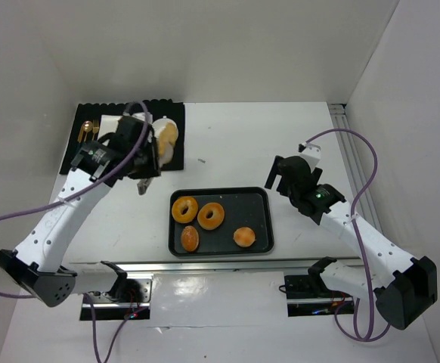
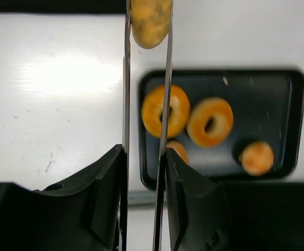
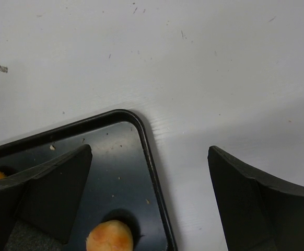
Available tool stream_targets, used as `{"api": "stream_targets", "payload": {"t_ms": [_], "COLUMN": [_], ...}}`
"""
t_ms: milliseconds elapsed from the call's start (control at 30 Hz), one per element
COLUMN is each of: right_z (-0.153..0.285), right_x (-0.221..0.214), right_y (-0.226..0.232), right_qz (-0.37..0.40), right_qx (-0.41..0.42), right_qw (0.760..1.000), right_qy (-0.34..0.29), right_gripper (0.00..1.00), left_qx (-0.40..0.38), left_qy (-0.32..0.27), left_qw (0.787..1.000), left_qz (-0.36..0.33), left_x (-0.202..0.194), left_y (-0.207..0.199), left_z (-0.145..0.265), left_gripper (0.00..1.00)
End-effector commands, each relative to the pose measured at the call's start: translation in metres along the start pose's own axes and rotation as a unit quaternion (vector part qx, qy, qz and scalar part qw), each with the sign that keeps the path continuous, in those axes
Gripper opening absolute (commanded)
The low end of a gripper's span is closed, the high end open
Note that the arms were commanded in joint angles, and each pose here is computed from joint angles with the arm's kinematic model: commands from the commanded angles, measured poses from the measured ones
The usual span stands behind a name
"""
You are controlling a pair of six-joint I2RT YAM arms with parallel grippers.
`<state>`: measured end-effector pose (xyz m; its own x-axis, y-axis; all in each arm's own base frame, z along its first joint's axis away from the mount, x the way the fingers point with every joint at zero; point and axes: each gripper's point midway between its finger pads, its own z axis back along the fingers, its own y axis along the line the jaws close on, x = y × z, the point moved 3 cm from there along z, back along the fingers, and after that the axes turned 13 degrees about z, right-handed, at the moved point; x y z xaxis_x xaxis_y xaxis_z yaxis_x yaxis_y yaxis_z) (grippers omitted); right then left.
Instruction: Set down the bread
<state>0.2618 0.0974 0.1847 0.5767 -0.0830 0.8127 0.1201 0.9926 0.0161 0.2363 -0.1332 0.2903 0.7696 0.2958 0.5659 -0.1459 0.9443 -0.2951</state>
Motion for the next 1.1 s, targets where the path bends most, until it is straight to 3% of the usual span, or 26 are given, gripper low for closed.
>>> {"api": "stream_targets", "payload": {"t_ms": [0,133,300,400,633,833,967,1067], "right_z": [0.001,0.000,-0.003,-0.005,-0.009,-0.014,-0.013,-0.013], "right_x": [0.011,0.008,0.002,0.001,-0.001,-0.004,0.000,0.000], "right_y": [0.007,0.006,0.006,0.006,0.005,0.008,0.008,0.008], "right_qz": [-0.009,-0.006,-0.002,0.000,0.002,0.008,0.005,0.005], "right_qx": [0.016,0.014,0.011,0.009,-0.004,-0.004,-0.006,-0.006], "right_qw": [1.000,1.000,1.000,1.000,1.000,1.000,1.000,1.000], "right_qy": [-0.026,-0.022,-0.015,-0.011,-0.004,0.006,0.001,0.001], "right_gripper": [0.99,0.99,0.99,0.99,0.99,0.99,0.99,0.99], "left_qx": [0.051,0.129,0.135,0.154,0.153,0.145,0.144,0.146], "left_qy": [-0.114,-0.156,-0.199,-0.183,-0.154,-0.136,-0.129,-0.119], "left_qw": [0.988,0.961,0.931,0.922,0.926,0.932,0.933,0.935], "left_qz": [0.094,0.188,0.276,0.304,0.309,0.302,0.302,0.299], "left_x": [0.057,0.081,0.112,0.130,0.150,0.159,0.158,0.153], "left_y": [0.039,0.102,0.146,0.166,0.178,0.169,0.169,0.166], "left_z": [0.003,-0.027,-0.068,-0.095,-0.154,-0.177,-0.183,-0.184], "left_gripper": [0.40,0.38,0.38,0.39,0.39,0.41,0.58,0.60]}}
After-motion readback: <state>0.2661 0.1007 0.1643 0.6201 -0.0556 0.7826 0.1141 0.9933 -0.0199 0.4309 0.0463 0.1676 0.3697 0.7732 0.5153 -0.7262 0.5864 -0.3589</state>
